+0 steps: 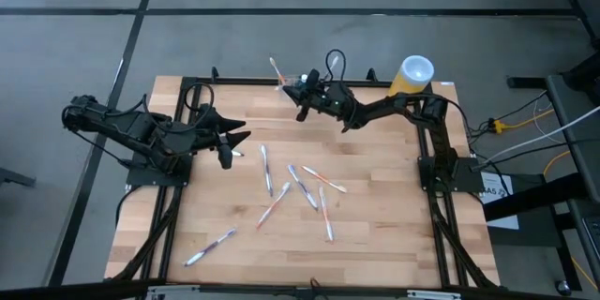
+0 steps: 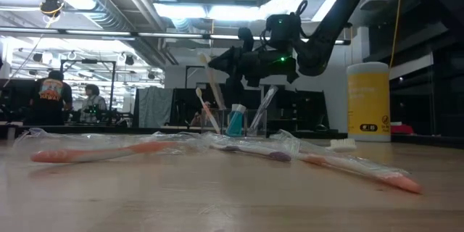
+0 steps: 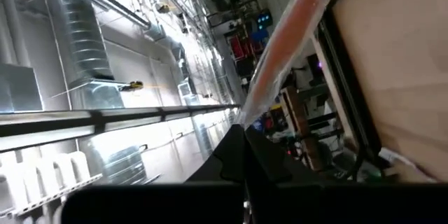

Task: Pick & Place toothbrushing station
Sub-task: Put the orange toothbrush into the transparent organizer

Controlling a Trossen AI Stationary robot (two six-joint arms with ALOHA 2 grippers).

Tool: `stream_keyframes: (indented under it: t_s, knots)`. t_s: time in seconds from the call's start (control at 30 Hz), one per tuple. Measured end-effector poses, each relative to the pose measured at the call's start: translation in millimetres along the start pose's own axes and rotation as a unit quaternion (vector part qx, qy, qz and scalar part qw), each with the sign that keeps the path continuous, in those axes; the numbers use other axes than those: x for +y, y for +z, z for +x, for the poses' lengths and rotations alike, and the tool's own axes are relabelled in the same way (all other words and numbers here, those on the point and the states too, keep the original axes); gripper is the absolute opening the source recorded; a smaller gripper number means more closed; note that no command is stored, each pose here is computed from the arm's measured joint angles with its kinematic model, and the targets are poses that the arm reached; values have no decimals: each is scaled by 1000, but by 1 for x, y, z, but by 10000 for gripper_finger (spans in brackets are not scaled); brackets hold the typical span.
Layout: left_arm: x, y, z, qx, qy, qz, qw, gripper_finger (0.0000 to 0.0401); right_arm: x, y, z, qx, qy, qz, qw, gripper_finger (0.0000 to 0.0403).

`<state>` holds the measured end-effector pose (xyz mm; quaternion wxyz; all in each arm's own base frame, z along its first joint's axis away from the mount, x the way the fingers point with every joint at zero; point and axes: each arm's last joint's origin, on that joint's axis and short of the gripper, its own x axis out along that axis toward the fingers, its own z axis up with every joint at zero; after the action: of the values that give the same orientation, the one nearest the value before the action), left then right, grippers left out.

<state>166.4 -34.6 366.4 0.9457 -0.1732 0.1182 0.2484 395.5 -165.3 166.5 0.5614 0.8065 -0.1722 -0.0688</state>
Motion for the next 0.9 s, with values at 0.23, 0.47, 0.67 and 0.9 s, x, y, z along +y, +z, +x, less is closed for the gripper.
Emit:
stream_keyframes:
  t_s: [0.23, 0.47, 0.67, 0.9]
  knots:
    - [0, 0, 0, 0, 0, 0, 1000, 162, 7, 6, 2, -2, 9, -9, 1000, 0]
    - [0, 0, 0, 0, 0, 1, 1000, 162, 34, -14, 25, 49, 44, -35, 997, 0]
    - [0, 0, 0, 2, -2, -3, 1000, 162, 33, -8, 26, 45, 18, -44, 998, 0]
    - [0, 0, 0, 2, -3, -2, 1000, 162, 15, -2, 23, 40, -12, -30, 999, 0]
